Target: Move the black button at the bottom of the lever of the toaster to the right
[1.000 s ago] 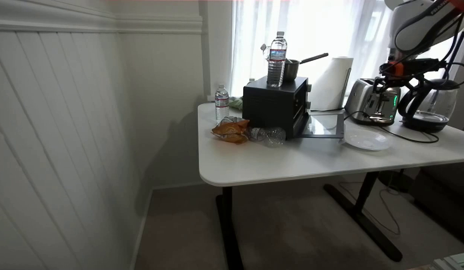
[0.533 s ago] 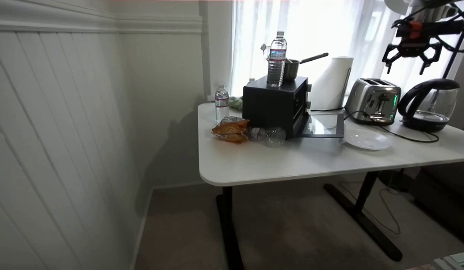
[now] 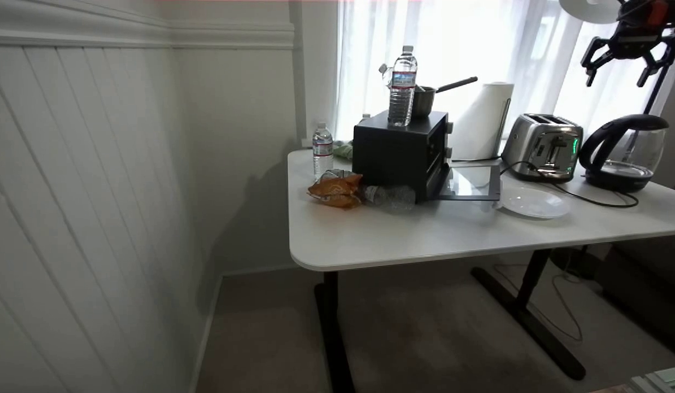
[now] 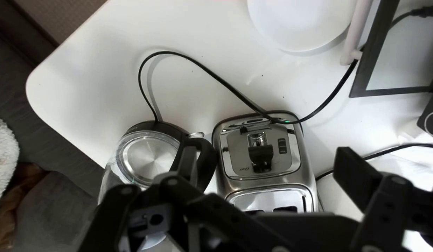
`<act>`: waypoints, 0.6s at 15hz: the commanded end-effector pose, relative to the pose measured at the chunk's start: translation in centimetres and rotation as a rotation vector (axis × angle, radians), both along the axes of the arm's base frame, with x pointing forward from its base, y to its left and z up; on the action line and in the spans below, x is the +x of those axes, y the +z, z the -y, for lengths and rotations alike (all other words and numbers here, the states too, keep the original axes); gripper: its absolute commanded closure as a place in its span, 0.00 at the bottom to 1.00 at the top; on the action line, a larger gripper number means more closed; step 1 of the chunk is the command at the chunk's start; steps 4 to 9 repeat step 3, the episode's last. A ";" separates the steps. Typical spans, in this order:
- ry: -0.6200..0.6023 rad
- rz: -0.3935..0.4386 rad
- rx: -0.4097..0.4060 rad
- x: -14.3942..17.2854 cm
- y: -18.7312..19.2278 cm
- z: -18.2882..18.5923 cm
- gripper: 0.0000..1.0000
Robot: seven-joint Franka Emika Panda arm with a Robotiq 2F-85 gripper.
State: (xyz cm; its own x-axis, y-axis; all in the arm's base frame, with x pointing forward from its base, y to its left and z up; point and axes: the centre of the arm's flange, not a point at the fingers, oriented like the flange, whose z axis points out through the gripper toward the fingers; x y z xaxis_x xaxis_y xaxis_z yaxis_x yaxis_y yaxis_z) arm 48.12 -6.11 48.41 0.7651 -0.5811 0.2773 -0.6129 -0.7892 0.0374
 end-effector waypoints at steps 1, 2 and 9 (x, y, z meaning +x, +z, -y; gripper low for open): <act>-0.003 0.001 -0.002 0.0 0.1 0.1 0.00; -0.002 -0.001 -0.003 0.0 0.0 0.0 0.00; 0.001 -0.007 -0.004 0.2 -0.3 -0.1 0.00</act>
